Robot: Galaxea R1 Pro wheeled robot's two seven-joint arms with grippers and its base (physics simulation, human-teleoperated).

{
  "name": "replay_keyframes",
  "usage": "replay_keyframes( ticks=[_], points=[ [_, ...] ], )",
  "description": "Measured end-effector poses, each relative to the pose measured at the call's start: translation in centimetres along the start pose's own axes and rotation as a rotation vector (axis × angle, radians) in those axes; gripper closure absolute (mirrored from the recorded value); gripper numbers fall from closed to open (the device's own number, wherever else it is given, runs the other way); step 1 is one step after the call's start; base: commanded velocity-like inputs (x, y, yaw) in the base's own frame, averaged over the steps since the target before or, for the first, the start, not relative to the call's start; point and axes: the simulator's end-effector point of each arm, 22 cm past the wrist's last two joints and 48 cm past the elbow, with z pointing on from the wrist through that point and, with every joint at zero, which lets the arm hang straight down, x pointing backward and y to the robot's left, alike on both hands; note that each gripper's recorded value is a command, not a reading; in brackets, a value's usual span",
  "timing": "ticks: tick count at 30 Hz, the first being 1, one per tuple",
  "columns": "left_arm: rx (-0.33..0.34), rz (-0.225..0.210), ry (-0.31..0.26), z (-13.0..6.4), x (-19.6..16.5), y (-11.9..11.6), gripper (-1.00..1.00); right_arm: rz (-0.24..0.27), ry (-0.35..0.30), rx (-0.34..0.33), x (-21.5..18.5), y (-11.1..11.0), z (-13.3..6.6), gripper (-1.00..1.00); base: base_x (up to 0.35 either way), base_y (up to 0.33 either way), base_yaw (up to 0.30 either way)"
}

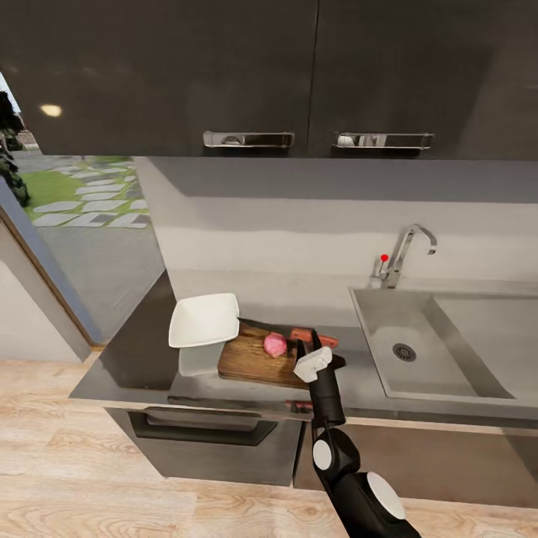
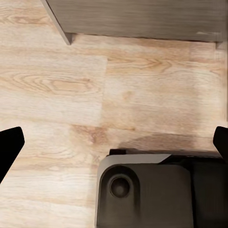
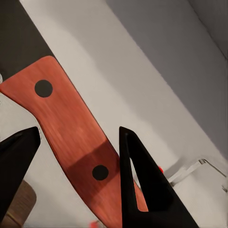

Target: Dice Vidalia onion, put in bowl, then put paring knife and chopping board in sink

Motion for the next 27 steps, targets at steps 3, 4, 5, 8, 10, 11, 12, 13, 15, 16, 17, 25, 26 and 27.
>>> replay_keyframes(
  ticks=[3, 4, 5, 8, 10, 11, 12, 13, 15, 16, 17, 25, 26, 27],
  points=[
    [0.002, -0.002, 0.001, 0.0, 0.0, -0.2, -1.00, -0.006, -0.001, -0.002, 0.0, 0.1, 0.0, 1.00, -0.034, 0.000, 0.000],
    [0.002, -0.002, 0.000, 0.0, 0.0, -0.2, -1.00, -0.007, -0.001, -0.002, 0.0, 0.1, 0.0, 1.00, -0.018, 0.000, 0.000],
    [0.002, -0.002, 0.000, 0.0, 0.0, -0.2, -1.00, -0.007, -0.001, -0.002, 0.0, 0.1, 0.0, 1.00, -0.011, 0.000, 0.000],
    [0.003, -0.002, 0.000, 0.0, 0.0, -0.3, -1.00, -0.007, -0.001, -0.002, 0.1, 0.1, 0.0, 1.00, -0.006, 0.000, 0.000],
    [0.004, -0.002, 0.000, 0.0, 0.0, -0.3, -1.00, -0.007, -0.001, -0.002, 0.1, 0.1, 0.0, 1.00, -0.002, 0.000, 0.000],
    [0.004, -0.002, 0.000, 0.0, 0.0, -0.4, -1.00, -0.007, -0.001, -0.002, 0.1, 0.1, 0.0, 1.00, -0.001, 0.000, 0.000],
    [0.005, -0.003, 0.001, 0.0, 0.0, -0.5, -1.00, -0.007, -0.001, -0.002, 0.1, 0.1, 0.0, 1.00, -0.001, -0.017, 0.000],
    [0.006, -0.004, 0.001, 0.0, 0.0, -0.5, -1.00, -0.007, -0.001, -0.002, 0.1, 0.1, -0.1, 1.00, 0.000, -0.050, 0.000],
    [0.007, -0.004, 0.001, 0.0, 0.0, -0.6, -1.00, -0.008, -0.001, 0.009, 0.1, -0.1, 0.0, 1.00, 0.000, -0.086, 0.000],
    [0.007, -0.004, 0.001, -0.1, 0.0, -0.6, -1.00, -0.008, -0.001, 0.013, 0.1, -0.2, -0.1, 1.00, 0.000, -0.137, 0.000],
    [0.007, -0.004, 0.001, -0.1, 0.0, -0.6, -1.00, -0.007, -0.001, 0.034, 0.1, -0.7, -0.1, 1.00, 0.000, -0.147, 0.000],
    [0.007, -0.005, 0.001, -0.1, 0.0, -0.6, -1.00, -0.007, -0.001, 0.051, 0.1, -1.0, -0.1, 1.00, 0.000, -0.144, 0.000],
    [0.007, -0.005, 0.001, -0.1, 0.0, -0.6, -1.00, -0.008, 0.000, 0.051, 0.1, -1.1, -0.1, 1.00, 0.000, -0.051, 0.000],
    [0.007, -0.005, 0.001, -0.1, 0.0, -0.6, -1.00, -0.008, 0.000, 0.051, 0.1, -1.0, -0.1, 1.00, 0.000, -0.041, 0.000]
  ],
)
